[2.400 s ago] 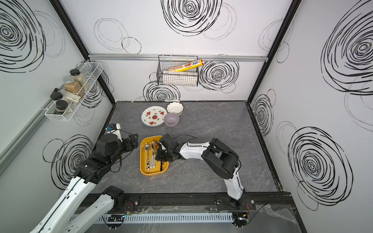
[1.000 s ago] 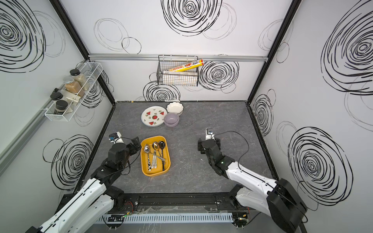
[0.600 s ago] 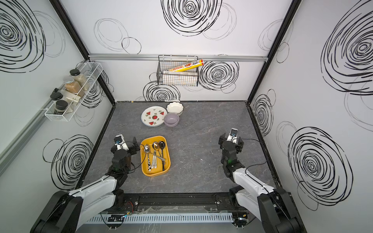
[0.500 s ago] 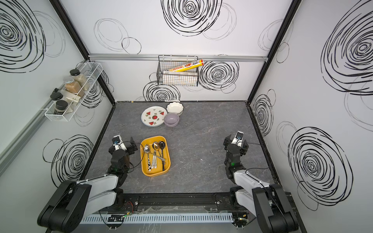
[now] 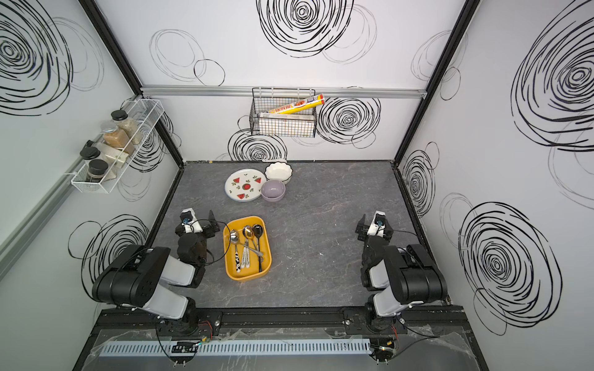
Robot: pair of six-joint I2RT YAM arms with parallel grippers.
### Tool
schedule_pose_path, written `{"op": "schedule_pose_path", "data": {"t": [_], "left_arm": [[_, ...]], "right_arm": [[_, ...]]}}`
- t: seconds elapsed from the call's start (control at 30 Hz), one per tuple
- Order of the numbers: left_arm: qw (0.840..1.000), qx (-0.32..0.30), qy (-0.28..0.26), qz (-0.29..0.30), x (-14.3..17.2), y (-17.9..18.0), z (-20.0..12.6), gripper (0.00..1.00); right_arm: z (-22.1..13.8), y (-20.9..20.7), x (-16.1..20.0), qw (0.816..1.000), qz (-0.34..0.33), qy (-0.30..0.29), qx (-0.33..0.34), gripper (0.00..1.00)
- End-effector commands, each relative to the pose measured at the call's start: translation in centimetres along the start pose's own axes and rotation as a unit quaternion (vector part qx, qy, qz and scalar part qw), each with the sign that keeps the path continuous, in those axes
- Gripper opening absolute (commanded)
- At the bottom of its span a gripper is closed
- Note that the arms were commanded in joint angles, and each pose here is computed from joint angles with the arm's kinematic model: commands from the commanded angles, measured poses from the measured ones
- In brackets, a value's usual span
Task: Put the spoon into the storage box
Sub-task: Reset both arms
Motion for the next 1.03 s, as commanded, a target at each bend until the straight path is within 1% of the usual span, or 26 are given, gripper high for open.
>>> {"op": "schedule_pose_path", "data": {"t": [0.0,0.03,0.1,0.13,0.17,0.27,0.33,0.43,0.53,0.6,0.67,1.0], "left_arm": [[0.999,0.038,-0.009,0.004,-1.16,-0.64,1.52,0.99],[0.999,0.038,-0.007,0.006,-1.01,-0.58,1.64,0.99],[0.999,0.038,-0.009,0.006,-1.06,-0.55,1.61,0.99],[0.999,0.039,-0.008,0.006,-1.04,-0.57,1.57,0.99],[0.999,0.039,-0.008,0.006,-1.04,-0.56,1.57,0.99],[0.999,0.039,-0.009,0.005,-1.06,-0.56,1.53,0.99],[0.999,0.038,-0.009,0.006,-1.03,-0.54,1.52,0.99],[0.999,0.039,-0.01,0.006,-1.05,-0.56,1.51,0.99],[0.999,0.039,-0.01,0.006,-1.05,-0.57,1.52,0.99],[0.999,0.039,-0.01,0.006,-1.07,-0.56,1.53,0.99],[0.999,0.038,-0.01,0.005,-1.05,-0.52,1.52,0.99],[0.999,0.039,-0.009,0.006,-1.03,-0.56,1.51,0.99]], "right_arm": [[1.52,0.85,-0.39,1.0,-0.005,0.015,-0.024,0.85],[1.31,0.77,-0.52,1.0,-0.004,-0.001,-0.029,0.85],[1.43,0.73,-0.28,1.0,-0.007,0.015,-0.025,0.86],[1.51,0.8,-0.38,1.0,-0.007,0.019,-0.024,0.98],[1.41,0.81,-0.46,1.0,-0.006,0.017,-0.026,1.0],[1.01,0.71,-0.6,0.999,-0.004,-0.006,-0.032,1.0],[1.26,0.75,-0.45,1.0,-0.005,0.01,-0.028,1.0],[1.06,0.72,-0.59,0.999,-0.005,-0.003,-0.032,1.0],[1.21,0.75,-0.47,1.0,-0.005,0.007,-0.029,1.0],[1.09,0.76,-0.57,0.999,-0.005,-0.002,-0.033,1.0],[1.16,0.76,-0.46,1.0,-0.006,0.006,-0.03,1.0],[1.42,0.83,-0.43,1.0,-0.006,0.007,-0.03,1.0]]}}
Point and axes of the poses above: each gripper's point midway between its finger pads, its own z axis out along the fingers, its own y axis along the line the jaws close on, x = y × z, the point moved 8 cm from there along -z, back along the fingers, and after that the axes turned 12 degrees about z, right-handed, at the moved point
